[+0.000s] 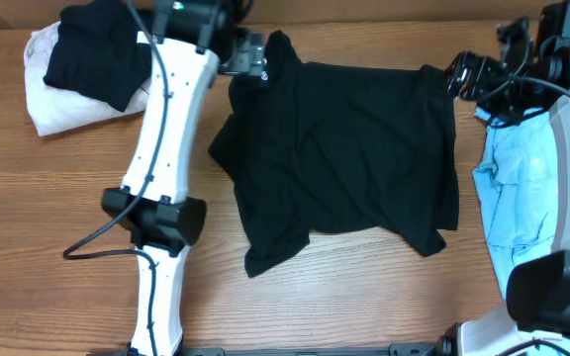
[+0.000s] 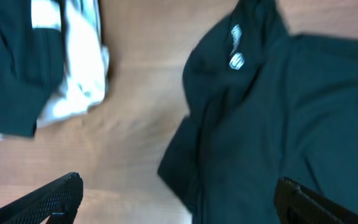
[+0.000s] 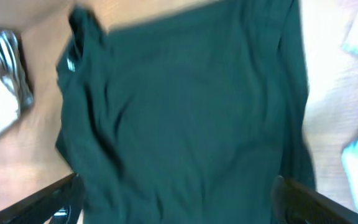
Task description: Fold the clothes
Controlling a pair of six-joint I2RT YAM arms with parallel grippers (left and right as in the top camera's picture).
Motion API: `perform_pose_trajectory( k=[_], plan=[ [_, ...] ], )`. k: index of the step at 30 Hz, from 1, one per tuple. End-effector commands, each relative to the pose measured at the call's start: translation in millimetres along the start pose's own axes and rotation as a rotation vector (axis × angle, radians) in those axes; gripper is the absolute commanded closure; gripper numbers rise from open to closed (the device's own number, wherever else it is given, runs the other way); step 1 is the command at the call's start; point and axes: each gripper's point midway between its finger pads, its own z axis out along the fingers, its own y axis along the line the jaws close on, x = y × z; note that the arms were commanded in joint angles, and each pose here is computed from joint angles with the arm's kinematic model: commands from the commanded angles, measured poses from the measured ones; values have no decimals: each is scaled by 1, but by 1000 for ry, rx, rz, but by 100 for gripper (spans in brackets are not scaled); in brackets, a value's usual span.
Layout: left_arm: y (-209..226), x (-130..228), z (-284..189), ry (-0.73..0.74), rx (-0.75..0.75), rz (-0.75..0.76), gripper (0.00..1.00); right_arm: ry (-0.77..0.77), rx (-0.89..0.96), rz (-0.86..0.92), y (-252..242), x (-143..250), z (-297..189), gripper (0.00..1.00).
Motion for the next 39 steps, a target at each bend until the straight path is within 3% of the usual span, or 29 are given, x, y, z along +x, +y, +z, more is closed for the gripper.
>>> perform_pose_trajectory(
  k=[1, 10, 17, 19, 23, 33, 39],
  plan=[
    [-4, 14, 9, 114, 174, -50, 0, 77, 8, -47, 15, 21, 6, 2],
    [-10, 55, 54, 336, 259, 52, 2, 208, 110, -144, 40, 68, 39, 0],
    [2, 100, 89, 527, 207, 57, 11, 198, 205, -110, 25, 67, 36, 0],
    [3, 104, 90, 546, 205, 56, 9, 191, 213, -91, 17, 63, 34, 0],
    [0, 106, 77, 536, 194, 47, 0, 186, 235, -30, -5, 58, 26, 0],
    [-5, 114, 7, 407, 161, 18, 0, 179, 267, 36, -40, 51, 12, 0],
    [-3, 132, 22, 286, 183, -58, 0, 184, 268, 38, -40, 52, 12, 0]
  ],
)
